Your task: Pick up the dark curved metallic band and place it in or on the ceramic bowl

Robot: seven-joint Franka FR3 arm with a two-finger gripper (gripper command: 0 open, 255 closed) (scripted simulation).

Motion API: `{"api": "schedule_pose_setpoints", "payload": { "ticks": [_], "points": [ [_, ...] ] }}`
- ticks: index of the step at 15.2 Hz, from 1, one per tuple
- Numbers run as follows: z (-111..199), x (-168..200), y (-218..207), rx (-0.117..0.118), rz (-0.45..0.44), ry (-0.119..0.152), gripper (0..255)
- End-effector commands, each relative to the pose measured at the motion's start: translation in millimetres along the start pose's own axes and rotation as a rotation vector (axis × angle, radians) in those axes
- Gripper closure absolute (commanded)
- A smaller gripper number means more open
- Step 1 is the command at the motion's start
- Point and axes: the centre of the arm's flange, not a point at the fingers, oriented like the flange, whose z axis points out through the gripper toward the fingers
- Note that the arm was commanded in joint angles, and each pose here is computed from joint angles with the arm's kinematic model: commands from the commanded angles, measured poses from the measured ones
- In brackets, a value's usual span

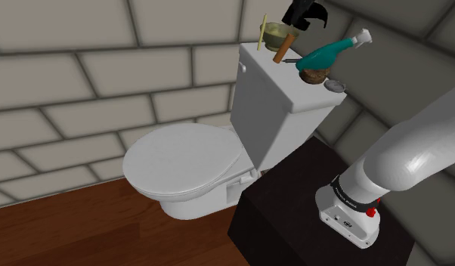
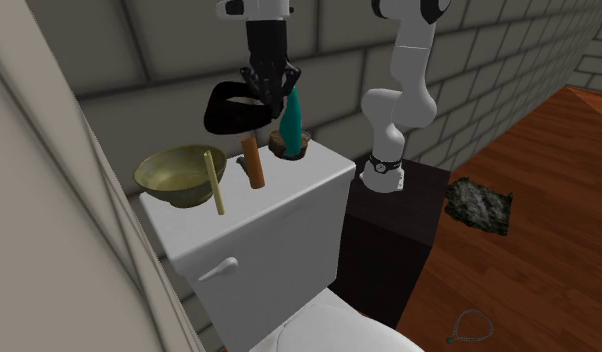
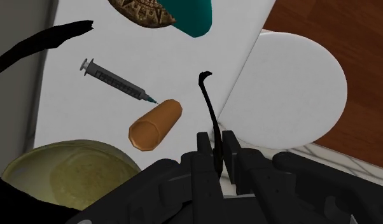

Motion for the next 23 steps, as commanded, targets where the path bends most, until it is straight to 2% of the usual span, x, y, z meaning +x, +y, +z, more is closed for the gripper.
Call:
{"api": "schedule_pose_setpoints", "payload": {
  "ticks": [1, 13, 23],
  "points": [
    [-9, 1, 0, 0.0, 0.0, 0.0, 255],
    [-7, 141, 84, 0.0, 0.0, 0.0, 255],
    [45, 135, 88, 0.0, 0.0, 0.0, 255]
  ]
}}
